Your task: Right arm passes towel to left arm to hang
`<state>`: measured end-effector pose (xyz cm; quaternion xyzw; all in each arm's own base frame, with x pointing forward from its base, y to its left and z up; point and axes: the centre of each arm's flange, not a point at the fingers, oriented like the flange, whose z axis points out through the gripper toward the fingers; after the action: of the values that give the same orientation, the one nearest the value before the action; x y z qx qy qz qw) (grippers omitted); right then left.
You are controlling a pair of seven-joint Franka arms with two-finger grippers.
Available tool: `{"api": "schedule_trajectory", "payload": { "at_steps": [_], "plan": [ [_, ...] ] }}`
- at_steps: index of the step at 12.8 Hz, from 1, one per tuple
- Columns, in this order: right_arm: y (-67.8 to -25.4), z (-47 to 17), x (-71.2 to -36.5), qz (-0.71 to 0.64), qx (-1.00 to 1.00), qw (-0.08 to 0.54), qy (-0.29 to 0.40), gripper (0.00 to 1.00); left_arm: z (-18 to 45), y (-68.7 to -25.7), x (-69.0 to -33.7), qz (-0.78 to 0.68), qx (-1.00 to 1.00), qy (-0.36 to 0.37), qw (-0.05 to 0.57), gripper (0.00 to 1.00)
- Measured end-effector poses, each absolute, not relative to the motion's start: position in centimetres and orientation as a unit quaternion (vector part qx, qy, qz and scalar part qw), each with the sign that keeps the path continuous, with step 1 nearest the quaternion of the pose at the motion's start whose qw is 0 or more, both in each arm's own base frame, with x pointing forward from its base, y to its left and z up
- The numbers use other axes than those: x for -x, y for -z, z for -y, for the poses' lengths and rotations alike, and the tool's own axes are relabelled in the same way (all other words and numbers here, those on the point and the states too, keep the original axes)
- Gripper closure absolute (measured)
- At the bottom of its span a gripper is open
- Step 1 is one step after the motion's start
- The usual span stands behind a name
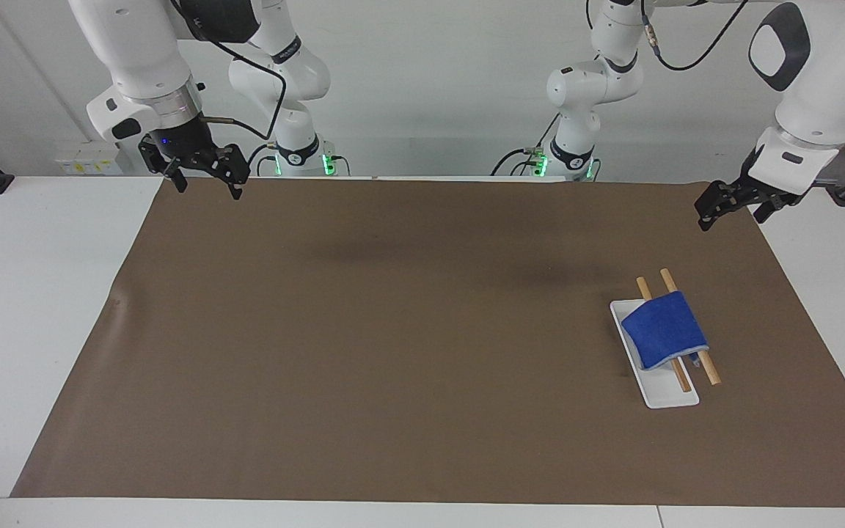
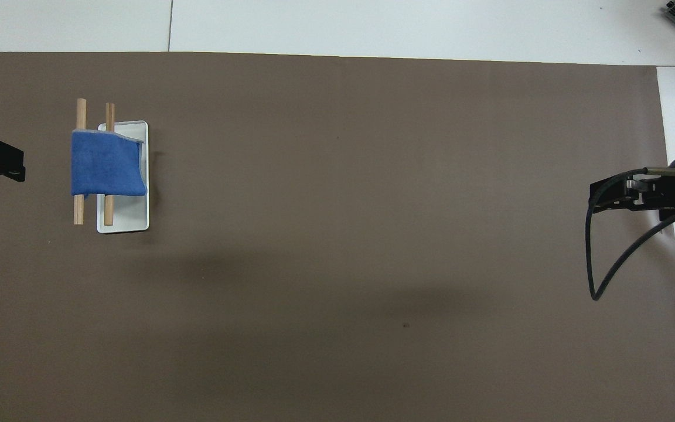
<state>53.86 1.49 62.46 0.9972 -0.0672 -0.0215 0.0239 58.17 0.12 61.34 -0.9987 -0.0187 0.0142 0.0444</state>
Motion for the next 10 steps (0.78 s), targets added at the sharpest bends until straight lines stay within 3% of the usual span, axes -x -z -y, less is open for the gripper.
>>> {"api": "schedule_trajectory", "payload": {
  "at_steps": [10],
  "plan": [
    [-62.4, -1.5, -53.8, 0.067, -0.997, 0.024, 0.023, 0.0, 0.3, -62.3, -59.8, 0.015, 0.997, 0.061, 0.032, 0.0]
  ]
}}
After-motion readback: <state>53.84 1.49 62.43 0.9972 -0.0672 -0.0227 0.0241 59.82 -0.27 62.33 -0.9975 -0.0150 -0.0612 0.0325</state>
